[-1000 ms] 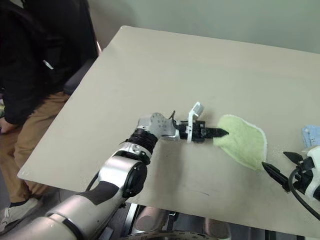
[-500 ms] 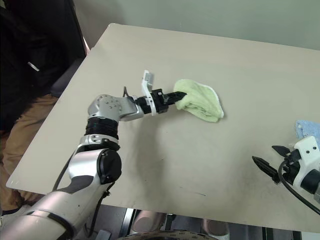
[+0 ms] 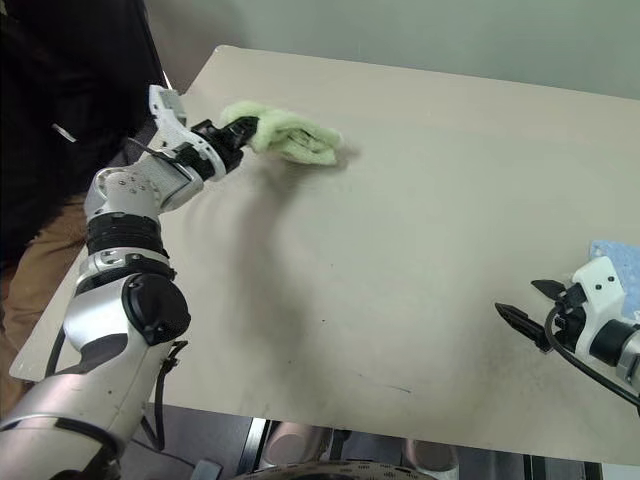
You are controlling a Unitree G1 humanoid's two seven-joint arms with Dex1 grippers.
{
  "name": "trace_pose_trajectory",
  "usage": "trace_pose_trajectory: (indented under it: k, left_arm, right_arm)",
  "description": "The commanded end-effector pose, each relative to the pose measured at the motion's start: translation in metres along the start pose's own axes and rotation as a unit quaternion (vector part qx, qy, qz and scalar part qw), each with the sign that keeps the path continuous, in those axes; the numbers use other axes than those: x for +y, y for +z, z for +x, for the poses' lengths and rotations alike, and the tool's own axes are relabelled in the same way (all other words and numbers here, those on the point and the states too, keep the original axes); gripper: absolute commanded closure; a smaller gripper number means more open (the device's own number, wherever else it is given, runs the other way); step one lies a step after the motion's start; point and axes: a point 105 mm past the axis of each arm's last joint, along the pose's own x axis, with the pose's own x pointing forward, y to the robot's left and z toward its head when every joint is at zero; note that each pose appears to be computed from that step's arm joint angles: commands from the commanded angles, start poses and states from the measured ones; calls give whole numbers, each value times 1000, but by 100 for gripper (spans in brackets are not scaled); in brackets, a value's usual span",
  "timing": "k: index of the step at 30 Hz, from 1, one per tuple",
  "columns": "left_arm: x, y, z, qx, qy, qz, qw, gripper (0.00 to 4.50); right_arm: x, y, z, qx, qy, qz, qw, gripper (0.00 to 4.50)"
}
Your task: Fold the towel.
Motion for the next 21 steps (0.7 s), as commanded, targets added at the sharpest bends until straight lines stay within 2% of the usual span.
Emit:
trace_pose_trajectory:
  k: [1, 5, 14, 18, 21]
  left_arm:
    - [28, 29, -15, -74, 95, 38, 992, 449]
    - [29, 47, -23, -119, 122, 52, 984, 449]
    - [2, 79, -39, -186, 68, 54, 979, 449]
    - [-1, 85, -45, -199, 77, 67, 975, 449]
    - [3, 81, -49, -193, 91, 70, 974, 449]
  right_arm:
    - [-3, 8, 0, -5, 9, -22, 1000, 0]
    - [-3, 9, 6, -4, 23, -27, 999, 0]
    - [-8, 13, 17, -6, 35, -38, 999, 0]
    - [-7, 13, 21, -8, 40, -41, 998, 0]
    - [-8, 12, 22, -8, 41, -42, 998, 0]
